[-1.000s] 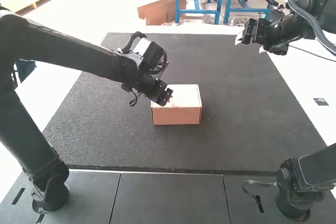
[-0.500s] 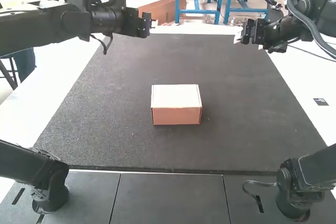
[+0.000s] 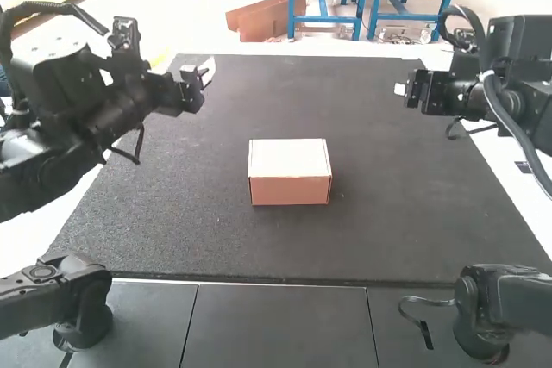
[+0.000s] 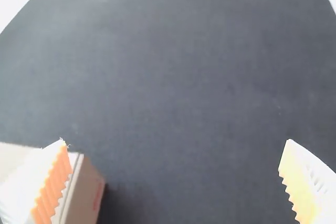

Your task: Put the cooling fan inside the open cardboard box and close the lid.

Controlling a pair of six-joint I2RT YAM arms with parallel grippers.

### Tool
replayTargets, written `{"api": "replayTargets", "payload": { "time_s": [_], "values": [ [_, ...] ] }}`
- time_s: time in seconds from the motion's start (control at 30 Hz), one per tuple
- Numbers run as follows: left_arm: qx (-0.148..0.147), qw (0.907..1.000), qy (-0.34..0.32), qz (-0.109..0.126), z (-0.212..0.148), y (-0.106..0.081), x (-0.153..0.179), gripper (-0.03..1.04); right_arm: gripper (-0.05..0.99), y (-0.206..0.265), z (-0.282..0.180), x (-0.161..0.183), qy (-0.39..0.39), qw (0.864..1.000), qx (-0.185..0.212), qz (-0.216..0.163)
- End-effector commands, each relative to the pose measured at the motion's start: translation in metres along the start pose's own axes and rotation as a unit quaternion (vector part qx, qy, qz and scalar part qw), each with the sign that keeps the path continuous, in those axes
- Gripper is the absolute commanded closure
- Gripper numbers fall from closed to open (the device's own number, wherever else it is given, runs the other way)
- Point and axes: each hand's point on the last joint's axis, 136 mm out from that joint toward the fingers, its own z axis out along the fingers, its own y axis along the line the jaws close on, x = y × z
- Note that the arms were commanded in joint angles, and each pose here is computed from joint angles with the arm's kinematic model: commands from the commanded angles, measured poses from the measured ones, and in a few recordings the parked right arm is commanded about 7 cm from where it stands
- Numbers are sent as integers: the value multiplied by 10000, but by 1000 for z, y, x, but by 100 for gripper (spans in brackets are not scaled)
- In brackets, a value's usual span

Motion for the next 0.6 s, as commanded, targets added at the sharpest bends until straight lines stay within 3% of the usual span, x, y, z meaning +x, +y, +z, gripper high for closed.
{"api": "replayTargets", "payload": {
  "time_s": [0.0, 0.13, 0.23, 0.4, 0.57],
  "values": [
    [-352, 9991, -234, -24, -18, 16, 8, 4, 2, -12, -13, 6, -414, 9984, 354, -138],
    [-475, 9977, -480, -37, -39, 23, 23, 4, 2, -24, -11, 29, -447, 9962, 747, -77],
    [-529, 9962, -694, -40, -53, 28, 34, 4, 2, -21, -22, 12, -1349, 9883, 691, -181],
    [-557, 9930, -1037, 14, -72, 31, 42, 4, 2, -18, -32, 37, -1498, 9862, 631, -306],
    [-557, 9943, -907, 82, -67, 31, 59, 4, 2, -17, -43, 47, -1824, 9803, 640, -411]
  ]
}}
